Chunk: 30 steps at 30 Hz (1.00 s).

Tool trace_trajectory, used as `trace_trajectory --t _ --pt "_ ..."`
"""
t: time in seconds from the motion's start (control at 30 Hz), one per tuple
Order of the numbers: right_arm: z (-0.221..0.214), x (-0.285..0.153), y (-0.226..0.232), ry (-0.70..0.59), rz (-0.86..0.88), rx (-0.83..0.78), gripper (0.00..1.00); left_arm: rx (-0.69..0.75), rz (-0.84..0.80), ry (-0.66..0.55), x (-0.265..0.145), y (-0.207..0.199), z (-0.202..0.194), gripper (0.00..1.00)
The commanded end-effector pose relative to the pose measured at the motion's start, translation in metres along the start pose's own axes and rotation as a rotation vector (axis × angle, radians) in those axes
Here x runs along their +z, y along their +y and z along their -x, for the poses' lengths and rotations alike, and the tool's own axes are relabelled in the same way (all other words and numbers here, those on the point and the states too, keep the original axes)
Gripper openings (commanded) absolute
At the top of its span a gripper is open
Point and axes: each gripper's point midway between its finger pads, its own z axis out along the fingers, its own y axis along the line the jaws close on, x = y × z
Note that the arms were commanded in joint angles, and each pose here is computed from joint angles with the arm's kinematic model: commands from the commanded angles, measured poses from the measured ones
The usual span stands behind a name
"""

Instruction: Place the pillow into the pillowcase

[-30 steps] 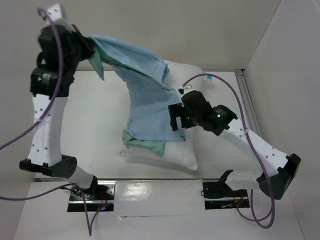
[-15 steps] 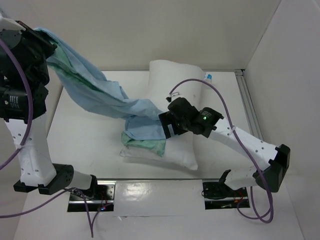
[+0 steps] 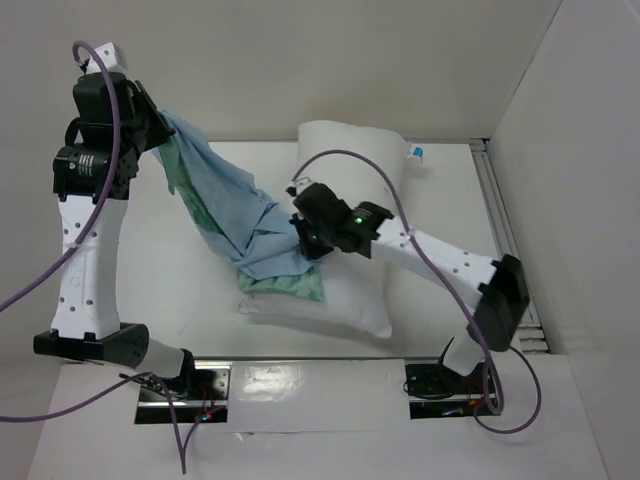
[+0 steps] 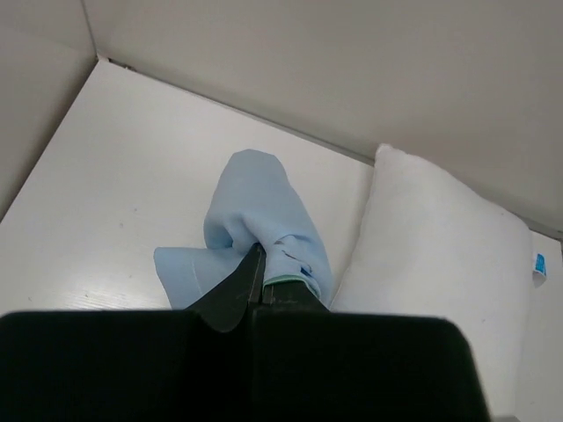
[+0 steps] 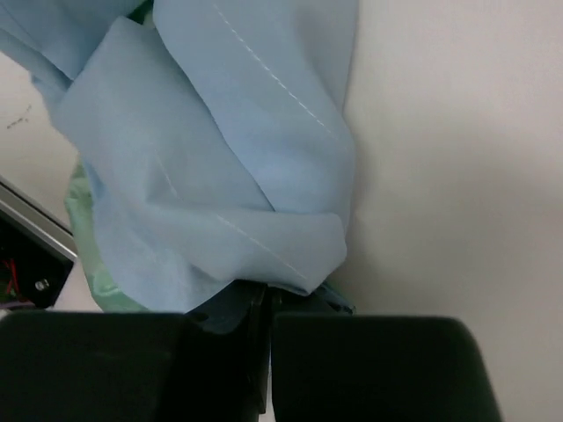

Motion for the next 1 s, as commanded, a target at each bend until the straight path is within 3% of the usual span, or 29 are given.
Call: trace_trajectory --t 0.0,0.03,0.17,0.23,0.27,0.3,0.33,0.4,0.43,0.5,0.53,0.67,0.87,0.9,0.97 --pt "0.079 0.006 0.055 -0.185 0.157 -0.079 0.00 -0.033 -0.059 -0.167 -0.040 -0.006 0.054 0.00" --pt "0.126 -0.016 0.071 -0.312 0.201 -0.077 0.00 -0.034 -0.051 -0.170 -0.040 -0.005 0.054 0.00" --pt "0.200 -0.028 0.107 -0.485 0.292 -0.085 0.00 -0.056 -0.013 -0.185 -0.041 0.006 0.057 0.00" --pt "0.202 0.008 0.097 -0.438 0.220 -0.074 0.06 -0.070 0.010 -0.194 -0.041 0.012 0.060 0.00" --pt "0.204 0.001 0.093 -0.413 0.187 -0.072 0.50 -0.070 0.011 -0.194 -0.041 0.012 0.060 0.00" --pt "0.198 0.010 0.087 -0.380 0.149 -0.062 0.73 -0.060 0.012 -0.194 -0.041 0.012 0.060 0.00" --pt "0.196 0.012 0.072 -0.373 0.070 -0.040 0.87 -0.062 0.020 -0.197 -0.043 0.016 0.060 0.00" --pt "0.168 0.019 0.049 -0.306 -0.026 -0.005 1.00 -0.052 0.034 -0.188 -0.039 0.020 0.057 0.00" --pt "0.171 -0.007 0.033 -0.350 -0.087 0.028 1.00 -0.049 0.041 -0.173 -0.035 0.022 0.051 0.00" --pt "0.134 -0.004 0.003 -0.290 -0.186 0.073 1.00 -0.043 0.052 -0.146 -0.028 0.024 0.042 0.00" --pt "0.134 -0.031 -0.009 -0.334 -0.217 0.106 1.00 -0.043 0.052 -0.146 -0.028 0.024 0.042 0.00" --pt "0.065 -0.044 -0.049 -0.196 -0.341 0.156 1.00 -0.038 0.074 -0.116 -0.020 0.031 0.031 0.00" --pt "-0.038 0.010 -0.065 0.059 -0.337 0.230 1.00 -0.064 0.022 -0.078 -0.010 0.022 0.019 0.00" --pt "-0.043 0.021 -0.067 0.064 -0.324 0.245 0.64 -0.074 0.010 -0.073 -0.010 0.019 0.018 0.00" --pt "-0.057 0.034 -0.100 0.112 -0.411 0.255 0.09 -0.074 0.010 -0.073 -0.012 0.020 0.017 0.00"
